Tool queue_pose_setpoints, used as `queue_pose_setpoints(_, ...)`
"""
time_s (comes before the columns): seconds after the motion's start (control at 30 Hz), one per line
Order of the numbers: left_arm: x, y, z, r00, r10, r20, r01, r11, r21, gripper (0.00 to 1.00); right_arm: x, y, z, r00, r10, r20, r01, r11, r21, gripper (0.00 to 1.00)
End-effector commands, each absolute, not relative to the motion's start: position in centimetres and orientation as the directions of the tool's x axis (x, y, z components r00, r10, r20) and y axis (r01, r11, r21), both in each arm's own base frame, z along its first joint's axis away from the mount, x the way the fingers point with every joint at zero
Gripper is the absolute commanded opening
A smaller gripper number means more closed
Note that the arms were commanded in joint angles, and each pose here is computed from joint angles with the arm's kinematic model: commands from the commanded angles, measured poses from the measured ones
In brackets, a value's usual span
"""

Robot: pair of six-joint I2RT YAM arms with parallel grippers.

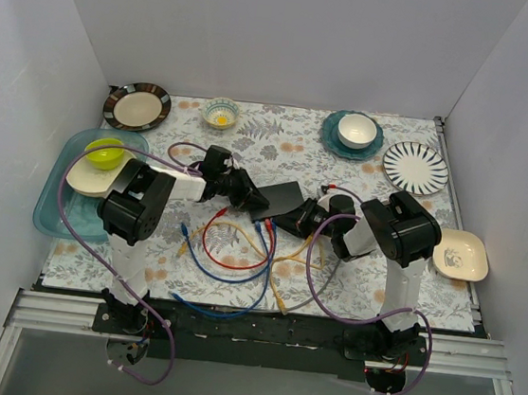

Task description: Pull the plug from the switch port

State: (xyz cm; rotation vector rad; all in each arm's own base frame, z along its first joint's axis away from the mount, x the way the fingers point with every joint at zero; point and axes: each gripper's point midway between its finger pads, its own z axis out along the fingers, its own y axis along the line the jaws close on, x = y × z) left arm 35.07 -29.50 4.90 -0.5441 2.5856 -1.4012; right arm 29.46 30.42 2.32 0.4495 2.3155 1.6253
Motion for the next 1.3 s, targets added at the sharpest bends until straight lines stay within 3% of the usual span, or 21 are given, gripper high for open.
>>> queue_pose_setpoints(0.0,35.0,-29.2,5.9,-0.928,-0.373,-0.007,-0.193,0.495,-0.847,0.10,26.6,29.6,-1.0,-0.931,0.362,0.045,0.199,0.403,0.893,0.01)
queue_pose_setpoints(0.1,33.4,-29.2,7.1,-0.939,-0.337,-0.068,-0.124,0.516,-0.847,0.10,27.3,30.0,-1.0,-0.927,0.372,0.047,0.202,0.389,0.899,0.01)
queue_pose_setpoints(0.3,31.0,-28.0,6.4,-0.917,-0.294,-0.268,-0.001,0.677,-0.736,0.09,28.8,30.6,-0.4,-0.924,0.381,0.035,0.189,0.375,0.907,0.01)
queue_pose_setpoints(0.47,31.1,-27.8,5.8,-0.896,-0.225,-0.382,0.091,0.751,-0.654,0.09,28.9,30.6,-0.7,-0.922,0.385,0.040,0.198,0.381,0.903,0.01)
queue_pose_setpoints(0.83,30.2,-27.4,2.4,-0.930,-0.213,-0.299,0.014,0.794,-0.607,0.07,28.9,30.6,-0.7,-0.922,0.385,0.033,0.196,0.391,0.899,0.01)
queue_pose_setpoints(1.27,33.7,-27.7,0.6,-0.922,-0.293,-0.255,-0.088,0.798,-0.597,0.07,25.3,29.4,-2.1,-0.939,0.339,0.055,0.210,0.439,0.874,0.01)
